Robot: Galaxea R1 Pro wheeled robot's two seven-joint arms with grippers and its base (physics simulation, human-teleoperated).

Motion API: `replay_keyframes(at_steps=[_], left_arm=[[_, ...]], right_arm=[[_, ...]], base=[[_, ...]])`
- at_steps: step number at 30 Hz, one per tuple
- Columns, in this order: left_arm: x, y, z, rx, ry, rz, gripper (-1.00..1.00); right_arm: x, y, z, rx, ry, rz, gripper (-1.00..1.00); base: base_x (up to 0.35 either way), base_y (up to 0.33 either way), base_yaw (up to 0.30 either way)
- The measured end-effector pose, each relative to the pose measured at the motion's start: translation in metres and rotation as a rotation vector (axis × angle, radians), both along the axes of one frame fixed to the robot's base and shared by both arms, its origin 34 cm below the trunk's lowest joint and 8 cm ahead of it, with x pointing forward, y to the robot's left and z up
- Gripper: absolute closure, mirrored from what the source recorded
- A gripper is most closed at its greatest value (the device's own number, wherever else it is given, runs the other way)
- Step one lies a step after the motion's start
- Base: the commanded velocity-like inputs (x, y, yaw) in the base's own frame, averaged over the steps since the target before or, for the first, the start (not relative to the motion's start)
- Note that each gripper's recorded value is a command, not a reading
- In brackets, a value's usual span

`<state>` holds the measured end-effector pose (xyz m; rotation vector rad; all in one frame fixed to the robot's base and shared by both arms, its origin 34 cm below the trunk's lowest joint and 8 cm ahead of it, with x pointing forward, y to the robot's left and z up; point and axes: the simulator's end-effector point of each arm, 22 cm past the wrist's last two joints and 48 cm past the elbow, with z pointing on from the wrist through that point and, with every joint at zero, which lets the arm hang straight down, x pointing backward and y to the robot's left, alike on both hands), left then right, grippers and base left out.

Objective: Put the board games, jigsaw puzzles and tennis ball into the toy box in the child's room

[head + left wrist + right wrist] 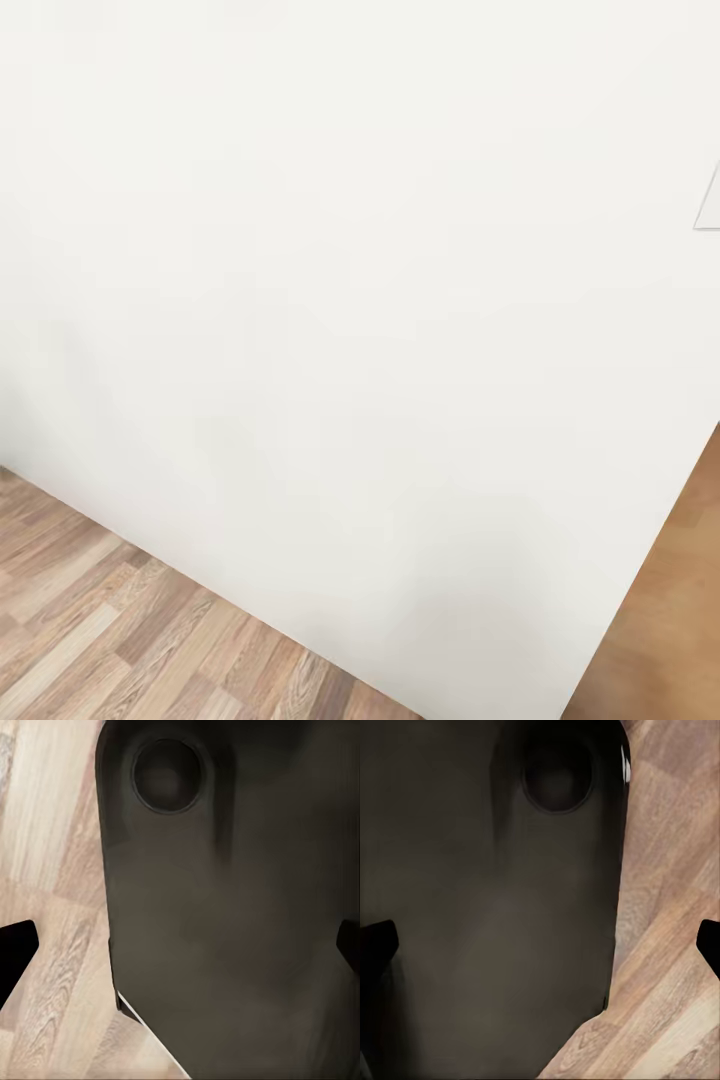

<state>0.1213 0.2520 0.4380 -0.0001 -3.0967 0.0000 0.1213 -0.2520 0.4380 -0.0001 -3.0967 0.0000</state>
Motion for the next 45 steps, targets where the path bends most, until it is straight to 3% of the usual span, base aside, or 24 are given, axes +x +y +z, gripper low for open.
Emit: replay_keyframes(at_steps=[7,18,25,45], left_arm=[[0.002,-0.007,0.000,-0.010,-0.003,-0.001,-1.00],[0.022,-0.010,0.000,-0.013,-0.067,0.000,-1.00],[0.030,-0.010,0.000,-0.013,-0.104,0.002,-1.00],[0.030,-0.010,0.000,-0.014,-0.105,-0.001,-1.00]], right_arm=[[-0.002,0.012,0.000,0.014,0.011,0.003,-1.00],[-0.002,0.060,0.002,0.077,0.011,0.002,-1.00],[-0.002,0.059,0.002,0.077,0.013,0.000,-1.00],[-0.002,0.061,0.002,0.077,0.012,-0.020,-1.00]], base=[[0.000,0.000,0.000],[0.000,0.000,0.000],[0.000,0.000,0.000],[0.000,0.000,0.008]])
